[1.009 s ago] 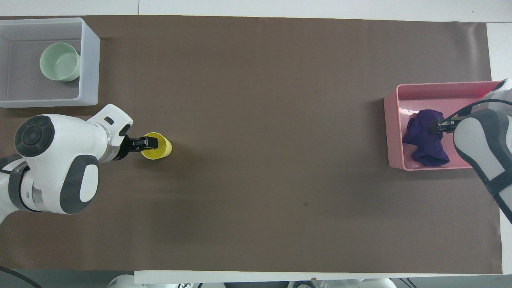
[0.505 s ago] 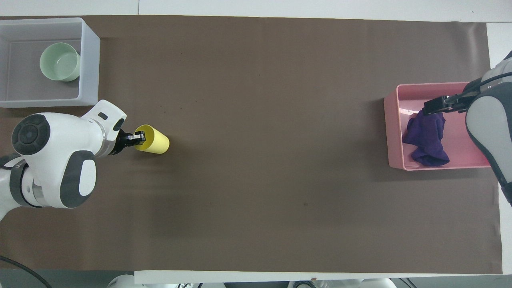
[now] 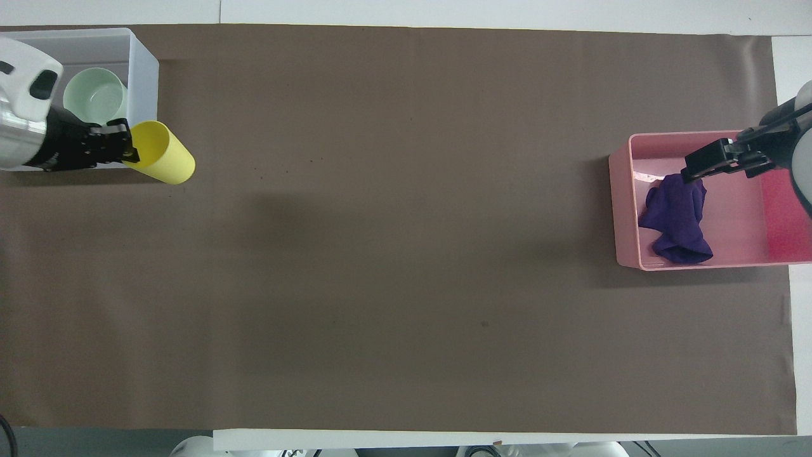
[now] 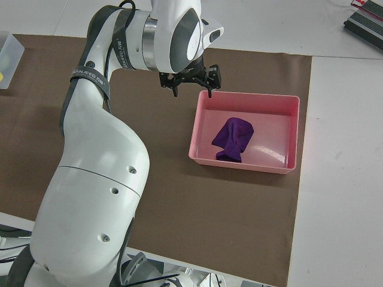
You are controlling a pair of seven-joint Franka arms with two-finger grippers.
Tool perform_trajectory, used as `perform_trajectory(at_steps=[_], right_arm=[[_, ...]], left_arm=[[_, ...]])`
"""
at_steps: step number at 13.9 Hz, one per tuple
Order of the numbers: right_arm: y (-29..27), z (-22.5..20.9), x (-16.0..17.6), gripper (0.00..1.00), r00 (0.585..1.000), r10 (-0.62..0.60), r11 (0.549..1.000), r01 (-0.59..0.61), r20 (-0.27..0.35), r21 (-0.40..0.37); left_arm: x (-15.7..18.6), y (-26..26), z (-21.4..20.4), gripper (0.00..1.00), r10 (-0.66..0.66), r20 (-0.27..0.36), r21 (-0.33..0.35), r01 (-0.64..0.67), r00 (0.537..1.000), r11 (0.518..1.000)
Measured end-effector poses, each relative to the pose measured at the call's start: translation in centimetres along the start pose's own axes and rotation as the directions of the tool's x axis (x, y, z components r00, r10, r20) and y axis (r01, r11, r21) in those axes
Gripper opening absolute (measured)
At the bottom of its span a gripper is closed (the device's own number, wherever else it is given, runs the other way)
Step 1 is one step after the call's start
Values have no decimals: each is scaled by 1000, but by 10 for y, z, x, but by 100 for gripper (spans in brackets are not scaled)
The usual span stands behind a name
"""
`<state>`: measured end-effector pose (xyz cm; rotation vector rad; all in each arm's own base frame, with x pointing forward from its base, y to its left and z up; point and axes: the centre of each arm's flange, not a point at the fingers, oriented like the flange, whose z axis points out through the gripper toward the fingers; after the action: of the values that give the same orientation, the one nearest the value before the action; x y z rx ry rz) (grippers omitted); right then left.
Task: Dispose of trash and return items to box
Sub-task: 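Carry the yellow cup with the left gripper into the white bin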
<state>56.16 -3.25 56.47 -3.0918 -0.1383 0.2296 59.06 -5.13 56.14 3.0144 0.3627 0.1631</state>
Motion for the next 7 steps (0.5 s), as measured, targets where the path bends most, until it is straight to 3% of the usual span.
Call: perform_trajectory(at_steps=[3,7], right_arm=[[-17,-29,-29,100,1000,-17,1000,17,16,-9],[-38,-37,-46,100,999,-46,999,46,24,-21]], left_arm=[[69,-74,14,5,-21,-94,31,24,995,999],[120,-136,121,5,-23,-158,51,31,987,998]])
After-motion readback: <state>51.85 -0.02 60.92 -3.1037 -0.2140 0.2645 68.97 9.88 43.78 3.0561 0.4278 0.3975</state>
